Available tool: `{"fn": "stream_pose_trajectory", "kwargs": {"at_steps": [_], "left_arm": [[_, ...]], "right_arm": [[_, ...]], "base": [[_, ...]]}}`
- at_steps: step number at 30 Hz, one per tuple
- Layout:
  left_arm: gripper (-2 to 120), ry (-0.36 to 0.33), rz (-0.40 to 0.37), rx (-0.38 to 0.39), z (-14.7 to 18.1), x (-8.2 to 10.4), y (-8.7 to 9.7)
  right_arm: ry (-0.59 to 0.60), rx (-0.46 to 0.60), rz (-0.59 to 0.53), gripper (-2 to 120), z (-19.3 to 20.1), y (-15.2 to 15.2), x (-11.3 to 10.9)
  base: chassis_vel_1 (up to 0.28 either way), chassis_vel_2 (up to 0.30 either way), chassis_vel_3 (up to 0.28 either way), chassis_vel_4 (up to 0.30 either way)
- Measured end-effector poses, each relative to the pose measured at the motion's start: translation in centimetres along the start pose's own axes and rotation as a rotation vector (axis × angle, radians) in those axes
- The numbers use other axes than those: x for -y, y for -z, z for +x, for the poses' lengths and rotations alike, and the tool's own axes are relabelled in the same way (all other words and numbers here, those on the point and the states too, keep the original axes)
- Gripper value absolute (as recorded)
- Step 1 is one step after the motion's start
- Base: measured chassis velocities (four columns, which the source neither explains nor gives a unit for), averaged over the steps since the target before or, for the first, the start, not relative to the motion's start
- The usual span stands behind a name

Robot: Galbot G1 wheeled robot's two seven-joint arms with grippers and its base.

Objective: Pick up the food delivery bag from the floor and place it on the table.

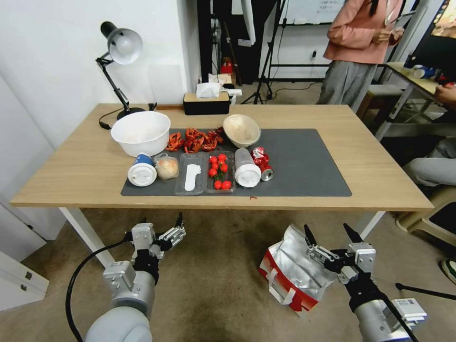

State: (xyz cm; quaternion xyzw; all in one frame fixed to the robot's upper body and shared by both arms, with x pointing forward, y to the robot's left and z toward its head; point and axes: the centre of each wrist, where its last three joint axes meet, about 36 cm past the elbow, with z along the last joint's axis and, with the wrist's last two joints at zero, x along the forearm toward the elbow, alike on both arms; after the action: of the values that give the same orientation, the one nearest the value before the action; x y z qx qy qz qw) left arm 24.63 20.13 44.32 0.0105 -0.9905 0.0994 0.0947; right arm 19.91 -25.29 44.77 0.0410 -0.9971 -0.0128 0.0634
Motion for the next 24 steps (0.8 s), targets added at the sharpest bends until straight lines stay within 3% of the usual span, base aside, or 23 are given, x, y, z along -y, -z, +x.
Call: {"fn": "stream_pose_trajectory", "kwargs": {"at_steps": [14, 24], "left_arm": [[100, -0.002, 0.043, 0.18, 0.0, -1.3, -2.1], [100, 0.01, 0.064, 0.19, 0.0, -1.5, -1.9]], "right_arm": [[-0.008, 0.012, 0.011, 100, 0.2, 0.1, -0.1], [-0.007, 0.012, 0.002, 100, 0.2, 0.0, -0.4]], "base": [[0.0, 0.0, 0.0, 0.0], [0.0, 0.0, 0.0, 0.0]]}}
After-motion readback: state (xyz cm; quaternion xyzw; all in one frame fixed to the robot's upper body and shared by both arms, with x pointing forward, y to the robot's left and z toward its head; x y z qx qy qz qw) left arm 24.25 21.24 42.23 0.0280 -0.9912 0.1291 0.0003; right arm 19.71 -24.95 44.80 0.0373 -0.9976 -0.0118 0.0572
